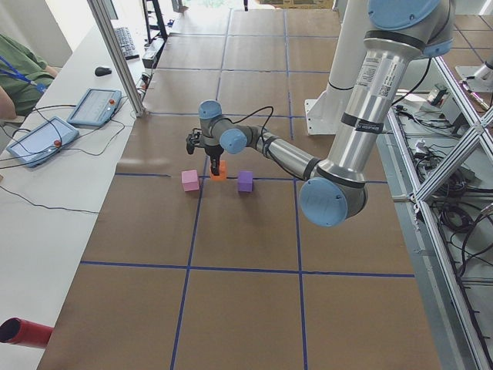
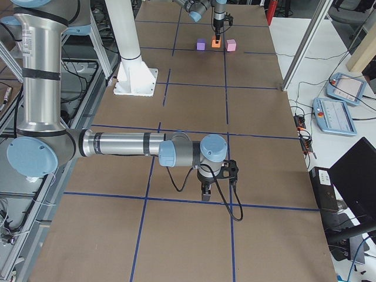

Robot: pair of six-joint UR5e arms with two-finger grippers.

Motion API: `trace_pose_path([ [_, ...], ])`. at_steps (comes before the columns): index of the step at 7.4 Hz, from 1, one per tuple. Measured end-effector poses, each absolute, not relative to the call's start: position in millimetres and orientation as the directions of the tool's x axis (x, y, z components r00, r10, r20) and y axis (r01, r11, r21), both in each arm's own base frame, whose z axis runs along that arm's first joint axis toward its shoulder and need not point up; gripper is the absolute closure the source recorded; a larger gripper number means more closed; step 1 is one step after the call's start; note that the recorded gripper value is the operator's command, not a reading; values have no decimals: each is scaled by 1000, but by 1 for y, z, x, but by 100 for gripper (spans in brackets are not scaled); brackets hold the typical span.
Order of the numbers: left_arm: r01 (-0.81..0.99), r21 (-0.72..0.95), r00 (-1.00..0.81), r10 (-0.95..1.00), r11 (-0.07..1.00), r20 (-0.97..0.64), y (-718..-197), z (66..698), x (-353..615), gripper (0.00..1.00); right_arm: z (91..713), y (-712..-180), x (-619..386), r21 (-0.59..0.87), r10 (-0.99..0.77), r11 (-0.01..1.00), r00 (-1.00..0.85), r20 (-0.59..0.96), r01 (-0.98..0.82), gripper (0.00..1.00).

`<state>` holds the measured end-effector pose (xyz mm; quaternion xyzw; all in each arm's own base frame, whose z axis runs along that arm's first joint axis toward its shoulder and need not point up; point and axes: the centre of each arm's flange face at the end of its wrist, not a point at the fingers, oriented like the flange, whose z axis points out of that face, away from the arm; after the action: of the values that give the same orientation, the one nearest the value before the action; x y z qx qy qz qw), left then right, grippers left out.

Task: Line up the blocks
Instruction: 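Lower the orange cube between the pink and purple cubes and release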

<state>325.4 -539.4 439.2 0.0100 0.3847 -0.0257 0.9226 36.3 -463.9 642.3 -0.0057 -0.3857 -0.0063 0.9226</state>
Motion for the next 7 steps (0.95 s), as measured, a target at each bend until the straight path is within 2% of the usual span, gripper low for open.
trace_pose_path([
  [2, 54, -4, 704, -41, 999, -709, -540, 457, 327, 100, 642, -464, 36, -5, -7, 1000, 702, 712, 16, 0],
  [3, 54, -3, 704, -40, 999, -709, -541, 462, 328, 91, 642, -464, 36, -5, -7, 1000, 702, 712, 16, 0],
  [4, 52, -1, 703, -37, 999, -710, -541, 465, 328, 15, 642, -464, 36, -6, -7, 1000, 703, 712, 16, 0],
  [5, 47, 6, 703, -29, 999, -710, -541, 466, 328, 0, 643, -464, 37, -6, -7, 1000, 703, 711, 15, 0],
  [7, 28, 24, 706, -2, 999, -709, -541, 468, 328, 0, 642, -464, 37, -5, -7, 1000, 703, 711, 15, 0],
])
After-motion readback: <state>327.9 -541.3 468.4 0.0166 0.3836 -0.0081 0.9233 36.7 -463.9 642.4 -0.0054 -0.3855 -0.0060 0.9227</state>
